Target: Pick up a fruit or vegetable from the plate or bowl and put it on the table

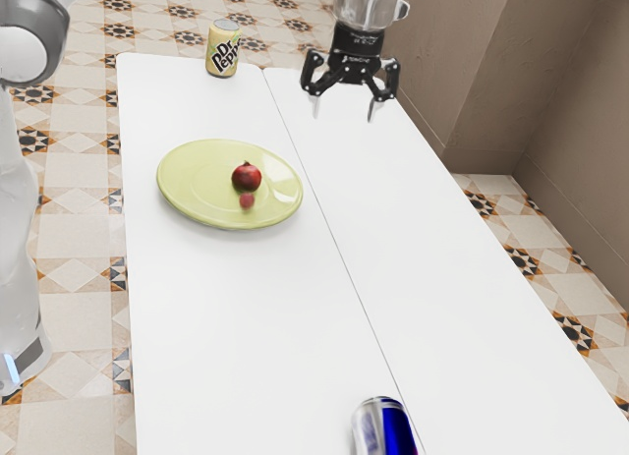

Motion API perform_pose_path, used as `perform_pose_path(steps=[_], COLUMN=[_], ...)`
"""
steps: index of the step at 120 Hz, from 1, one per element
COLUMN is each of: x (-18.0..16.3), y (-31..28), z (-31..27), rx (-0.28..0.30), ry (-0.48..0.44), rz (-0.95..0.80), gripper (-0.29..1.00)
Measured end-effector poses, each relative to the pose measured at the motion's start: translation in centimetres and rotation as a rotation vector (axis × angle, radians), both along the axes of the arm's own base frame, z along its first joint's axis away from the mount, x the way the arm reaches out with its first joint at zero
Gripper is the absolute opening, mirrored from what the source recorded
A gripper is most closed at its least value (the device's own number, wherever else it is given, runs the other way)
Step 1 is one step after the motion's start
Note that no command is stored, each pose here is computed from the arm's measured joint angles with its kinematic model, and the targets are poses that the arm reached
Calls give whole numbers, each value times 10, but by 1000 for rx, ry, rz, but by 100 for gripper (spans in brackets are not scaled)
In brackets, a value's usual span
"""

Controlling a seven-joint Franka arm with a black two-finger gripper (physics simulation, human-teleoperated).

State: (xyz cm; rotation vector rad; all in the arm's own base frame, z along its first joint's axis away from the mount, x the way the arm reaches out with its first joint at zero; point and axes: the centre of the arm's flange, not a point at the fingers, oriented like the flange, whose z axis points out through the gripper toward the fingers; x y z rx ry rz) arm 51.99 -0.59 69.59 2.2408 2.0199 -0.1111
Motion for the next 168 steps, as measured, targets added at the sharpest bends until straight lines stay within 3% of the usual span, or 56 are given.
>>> perform_pose_path(steps=[13,33,57,69,79,89,103,126,168], x=[15,21,37,-5,-57,-76,-104,-129,-131], y=[-11,-18,-6,31,112,157,174,203,231], z=[-13,0,-19,-20,-51,-78,-108,-131,-163], rx=[-67,-110,-33,-26,-53,-68,-90,-87,-80], ry=[27,4,-17,-24,-16,-24,-52,-100,-92], rz=[116,232,50,-9,49,52,-12,-66,-148], gripper=[70,70,70,70,70,70,70,70,70])
